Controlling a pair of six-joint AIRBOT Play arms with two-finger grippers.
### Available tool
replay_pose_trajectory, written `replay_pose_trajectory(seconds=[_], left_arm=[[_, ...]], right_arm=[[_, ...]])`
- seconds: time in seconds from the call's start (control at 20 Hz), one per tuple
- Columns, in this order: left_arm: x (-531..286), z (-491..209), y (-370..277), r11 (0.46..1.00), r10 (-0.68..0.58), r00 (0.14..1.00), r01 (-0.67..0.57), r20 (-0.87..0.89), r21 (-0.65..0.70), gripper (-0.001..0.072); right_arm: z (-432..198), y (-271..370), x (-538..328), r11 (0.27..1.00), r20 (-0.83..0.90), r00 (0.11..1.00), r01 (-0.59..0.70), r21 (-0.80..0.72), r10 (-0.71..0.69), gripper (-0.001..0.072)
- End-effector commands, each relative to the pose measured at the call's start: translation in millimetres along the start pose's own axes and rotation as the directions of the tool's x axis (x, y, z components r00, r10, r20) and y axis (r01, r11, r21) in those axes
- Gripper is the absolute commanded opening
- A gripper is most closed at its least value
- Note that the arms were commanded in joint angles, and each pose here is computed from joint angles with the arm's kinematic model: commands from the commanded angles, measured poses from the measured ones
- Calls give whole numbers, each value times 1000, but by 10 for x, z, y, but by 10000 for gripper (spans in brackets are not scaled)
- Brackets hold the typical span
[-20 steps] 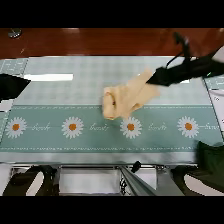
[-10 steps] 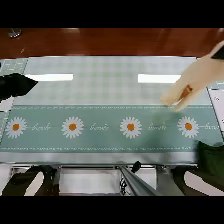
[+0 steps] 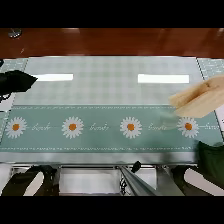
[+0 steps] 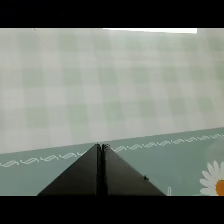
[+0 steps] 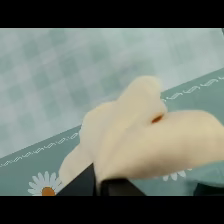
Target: Fold the shirts.
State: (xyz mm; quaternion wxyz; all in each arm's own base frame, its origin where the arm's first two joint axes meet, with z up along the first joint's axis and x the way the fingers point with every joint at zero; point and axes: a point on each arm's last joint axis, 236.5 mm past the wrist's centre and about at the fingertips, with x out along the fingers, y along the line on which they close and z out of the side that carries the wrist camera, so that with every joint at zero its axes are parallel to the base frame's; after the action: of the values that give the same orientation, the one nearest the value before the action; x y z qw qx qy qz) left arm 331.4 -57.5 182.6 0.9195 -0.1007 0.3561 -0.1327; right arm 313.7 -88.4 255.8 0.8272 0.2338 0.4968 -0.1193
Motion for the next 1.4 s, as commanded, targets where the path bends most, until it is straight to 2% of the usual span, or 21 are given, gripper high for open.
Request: replay_pose_trajectory(seconds=[0.0,0.25,0.4,0.6,0.7,0.95,1.2,1.35], left_arm=[[174,135,201,998,53,998,-54,34,20,21],[614,157,446,997,78,997,-78,7,-4,21],[960,95,636,995,96,995,-96,-29,5,21],[1318,-49,825,993,110,990,-113,-83,-25,21],[1406,-115,865,994,110,988,-111,-107,2,21],[1425,-144,902,993,113,986,-111,-118,27,21],[1392,-260,873,995,96,980,-92,-173,28,21],[1358,-269,845,996,84,978,-81,-191,24,21]], right_arm=[[-183,-350,93,991,-52,993,112,74,-108,39],[-784,-1161,86,923,-154,925,366,120,-347,39],[-1226,-1778,-118,821,-223,841,534,200,-493,39],[-1951,-2348,-288,666,-392,708,698,263,-588,39],[-2290,-2538,-331,581,-490,643,758,297,-588,39],[-2864,-2779,-462,455,-660,521,841,291,-541,39],[-3118,-2846,-620,407,-717,483,864,296,-502,40],[-3279,-2818,-699,352,-740,485,869,348,-465,40]])
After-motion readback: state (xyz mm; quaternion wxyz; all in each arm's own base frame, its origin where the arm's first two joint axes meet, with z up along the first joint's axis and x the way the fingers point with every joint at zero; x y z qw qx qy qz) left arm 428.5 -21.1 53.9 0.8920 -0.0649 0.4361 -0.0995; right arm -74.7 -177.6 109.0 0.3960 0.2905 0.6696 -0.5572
